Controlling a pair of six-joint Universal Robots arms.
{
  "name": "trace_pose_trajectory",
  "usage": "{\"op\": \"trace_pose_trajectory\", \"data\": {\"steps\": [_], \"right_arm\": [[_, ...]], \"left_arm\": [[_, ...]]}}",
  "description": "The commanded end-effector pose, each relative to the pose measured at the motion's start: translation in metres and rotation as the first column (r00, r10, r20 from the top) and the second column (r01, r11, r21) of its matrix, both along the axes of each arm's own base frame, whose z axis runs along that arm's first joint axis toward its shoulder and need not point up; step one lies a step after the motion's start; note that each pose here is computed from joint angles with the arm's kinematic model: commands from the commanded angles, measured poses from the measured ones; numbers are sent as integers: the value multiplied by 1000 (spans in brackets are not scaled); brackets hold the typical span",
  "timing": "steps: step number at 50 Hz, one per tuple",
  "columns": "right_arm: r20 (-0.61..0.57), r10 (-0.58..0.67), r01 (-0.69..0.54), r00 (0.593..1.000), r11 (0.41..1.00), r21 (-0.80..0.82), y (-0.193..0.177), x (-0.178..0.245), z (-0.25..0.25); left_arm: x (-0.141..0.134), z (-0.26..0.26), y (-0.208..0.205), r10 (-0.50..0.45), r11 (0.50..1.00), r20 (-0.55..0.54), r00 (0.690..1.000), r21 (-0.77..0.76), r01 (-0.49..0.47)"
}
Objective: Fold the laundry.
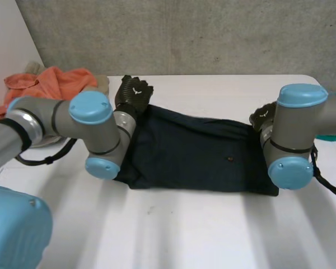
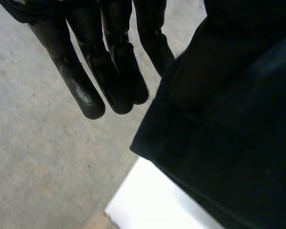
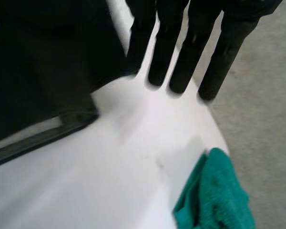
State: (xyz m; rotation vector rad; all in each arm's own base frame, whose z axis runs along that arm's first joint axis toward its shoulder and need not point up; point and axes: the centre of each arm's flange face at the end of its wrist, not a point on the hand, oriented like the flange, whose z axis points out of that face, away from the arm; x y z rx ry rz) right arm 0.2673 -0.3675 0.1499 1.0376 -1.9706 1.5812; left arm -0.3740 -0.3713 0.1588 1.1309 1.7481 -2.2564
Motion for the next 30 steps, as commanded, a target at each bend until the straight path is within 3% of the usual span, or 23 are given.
{"op": "trace_pose_trajectory", "data": {"steps": [1, 5, 9, 14, 17, 23, 26, 30], "right_arm": [[47, -37, 43, 998, 989, -144, -18, 5, 11], [97, -59, 77, 993, 979, -186, -13, -2, 36], [178, -48, 86, 983, 974, -210, 7, -13, 71], [208, 65, -32, 976, 987, -157, 49, -16, 93], [212, 84, -85, 974, 996, -6, 73, -29, 83], [331, -58, -53, 942, 947, 317, 101, -55, 46], [385, -53, -101, 921, 924, 370, 110, -55, 27], [428, -11, -134, 904, 942, 307, 105, -56, 14]], "left_arm": [[-20, 8, -1, -53, 992, -74, 996, -121, 44], [-30, 12, 13, -84, 987, -87, 993, -147, 70], [-28, 50, 28, -102, 979, -118, 988, -186, 78], [-11, 82, 51, -99, 980, -126, 987, -183, 75], [2, 97, 70, -100, 983, -127, 987, -167, 78], [25, 96, 105, -124, 992, -173, 977, -19, 122], [32, 87, 123, -168, 976, -229, 959, 100, 195], [37, 77, 137, -193, 936, -302, 934, 229, 267]]}}
